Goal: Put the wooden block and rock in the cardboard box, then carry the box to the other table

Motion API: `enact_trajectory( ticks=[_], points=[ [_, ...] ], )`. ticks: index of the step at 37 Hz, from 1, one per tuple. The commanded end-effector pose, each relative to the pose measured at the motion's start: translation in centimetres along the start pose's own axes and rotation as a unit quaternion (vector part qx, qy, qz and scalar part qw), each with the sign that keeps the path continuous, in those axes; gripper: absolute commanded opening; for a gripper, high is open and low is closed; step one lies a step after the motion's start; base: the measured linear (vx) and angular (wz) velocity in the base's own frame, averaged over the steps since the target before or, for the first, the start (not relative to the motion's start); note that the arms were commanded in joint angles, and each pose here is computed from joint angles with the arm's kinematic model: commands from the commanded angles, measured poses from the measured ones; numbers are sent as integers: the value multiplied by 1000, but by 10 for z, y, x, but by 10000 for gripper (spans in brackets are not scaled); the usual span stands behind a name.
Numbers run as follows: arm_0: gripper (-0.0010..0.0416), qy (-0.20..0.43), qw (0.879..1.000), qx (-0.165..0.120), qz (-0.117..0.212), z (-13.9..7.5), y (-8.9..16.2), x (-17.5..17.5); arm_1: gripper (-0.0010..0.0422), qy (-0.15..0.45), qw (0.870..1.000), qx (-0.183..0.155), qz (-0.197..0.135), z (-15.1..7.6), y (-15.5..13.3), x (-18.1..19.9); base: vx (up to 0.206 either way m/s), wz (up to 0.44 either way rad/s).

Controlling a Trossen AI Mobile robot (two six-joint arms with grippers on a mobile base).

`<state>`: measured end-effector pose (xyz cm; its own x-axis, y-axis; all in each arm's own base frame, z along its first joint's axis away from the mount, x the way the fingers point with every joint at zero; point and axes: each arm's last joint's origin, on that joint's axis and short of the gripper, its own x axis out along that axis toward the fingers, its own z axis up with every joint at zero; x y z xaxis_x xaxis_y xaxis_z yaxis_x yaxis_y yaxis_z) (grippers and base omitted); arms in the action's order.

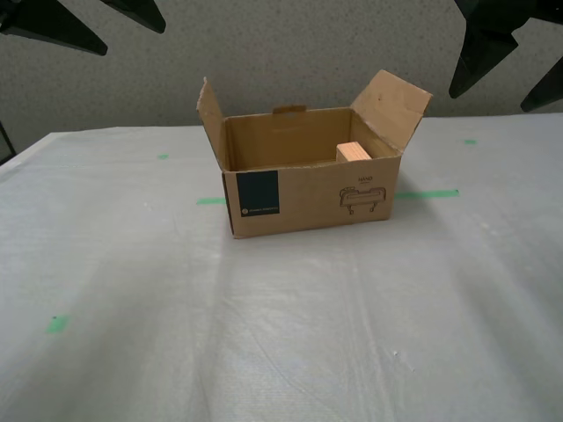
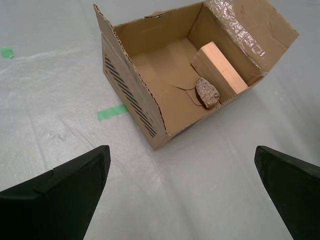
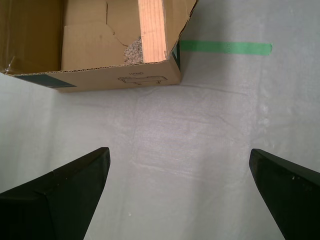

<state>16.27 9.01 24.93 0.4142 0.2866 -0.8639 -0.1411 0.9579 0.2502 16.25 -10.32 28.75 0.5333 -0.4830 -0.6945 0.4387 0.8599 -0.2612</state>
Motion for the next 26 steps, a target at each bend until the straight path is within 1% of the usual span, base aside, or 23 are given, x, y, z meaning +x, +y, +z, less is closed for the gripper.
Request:
enact_trajectory(
  ticks=[1, 26],
  points=[
    [389, -1, 1000, 2, -1, 0, 0, 0, 396, 0, 1000, -1, -1, 0, 0, 0, 0, 0],
    [389, -1, 1000, 2, -1, 0, 0, 0, 396, 0, 1000, -1, -1, 0, 0, 0, 0, 0]
  ],
)
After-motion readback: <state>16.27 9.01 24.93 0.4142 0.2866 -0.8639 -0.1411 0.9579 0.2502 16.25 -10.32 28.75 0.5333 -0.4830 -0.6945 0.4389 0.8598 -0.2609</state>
